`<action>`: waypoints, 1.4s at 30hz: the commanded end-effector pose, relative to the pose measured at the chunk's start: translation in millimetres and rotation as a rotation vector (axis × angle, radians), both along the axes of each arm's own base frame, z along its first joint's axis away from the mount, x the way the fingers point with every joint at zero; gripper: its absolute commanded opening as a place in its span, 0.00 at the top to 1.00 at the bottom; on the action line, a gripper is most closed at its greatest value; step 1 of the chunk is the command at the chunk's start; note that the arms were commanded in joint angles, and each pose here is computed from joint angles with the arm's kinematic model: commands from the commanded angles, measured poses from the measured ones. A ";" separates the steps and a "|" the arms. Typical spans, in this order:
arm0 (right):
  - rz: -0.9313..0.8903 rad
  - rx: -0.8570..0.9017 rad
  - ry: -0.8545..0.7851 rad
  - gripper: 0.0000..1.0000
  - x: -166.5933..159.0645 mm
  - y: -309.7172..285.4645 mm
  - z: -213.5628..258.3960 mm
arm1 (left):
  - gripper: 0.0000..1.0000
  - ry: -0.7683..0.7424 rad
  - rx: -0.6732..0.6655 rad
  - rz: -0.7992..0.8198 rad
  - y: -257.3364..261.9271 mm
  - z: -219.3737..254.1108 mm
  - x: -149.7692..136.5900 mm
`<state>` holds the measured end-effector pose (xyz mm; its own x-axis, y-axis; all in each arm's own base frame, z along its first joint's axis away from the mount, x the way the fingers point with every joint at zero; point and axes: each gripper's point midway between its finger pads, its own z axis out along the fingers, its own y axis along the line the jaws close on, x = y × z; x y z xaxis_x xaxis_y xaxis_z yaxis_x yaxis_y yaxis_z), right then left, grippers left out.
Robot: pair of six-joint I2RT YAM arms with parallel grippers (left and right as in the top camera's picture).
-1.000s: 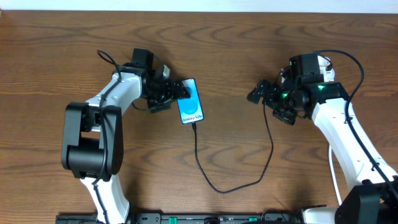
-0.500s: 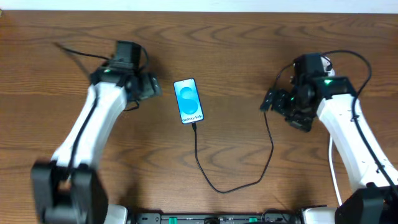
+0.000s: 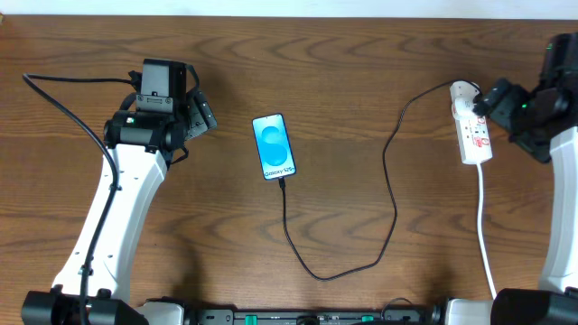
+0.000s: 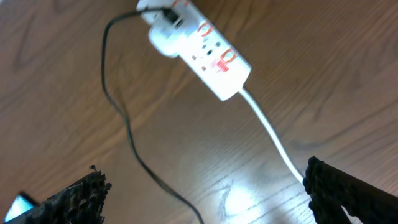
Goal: Plug charger to phone and switch on socket
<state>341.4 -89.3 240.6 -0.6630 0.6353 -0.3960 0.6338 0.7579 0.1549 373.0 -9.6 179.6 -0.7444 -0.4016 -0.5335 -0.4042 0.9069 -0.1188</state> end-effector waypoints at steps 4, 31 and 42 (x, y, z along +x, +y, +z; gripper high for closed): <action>-0.110 -0.186 -0.066 0.01 14.7 -42.8 12.4 | 0.08 -0.009 0.013 0.020 5.1 4.0 1.1; -0.331 0.059 0.177 0.01 55.5 -117.5 -186.8 | 0.08 -0.009 0.013 0.020 5.1 4.0 1.1; -0.312 0.079 0.100 0.01 80.3 -118.7 -197.7 | 0.08 -0.009 0.013 0.020 5.1 4.0 1.1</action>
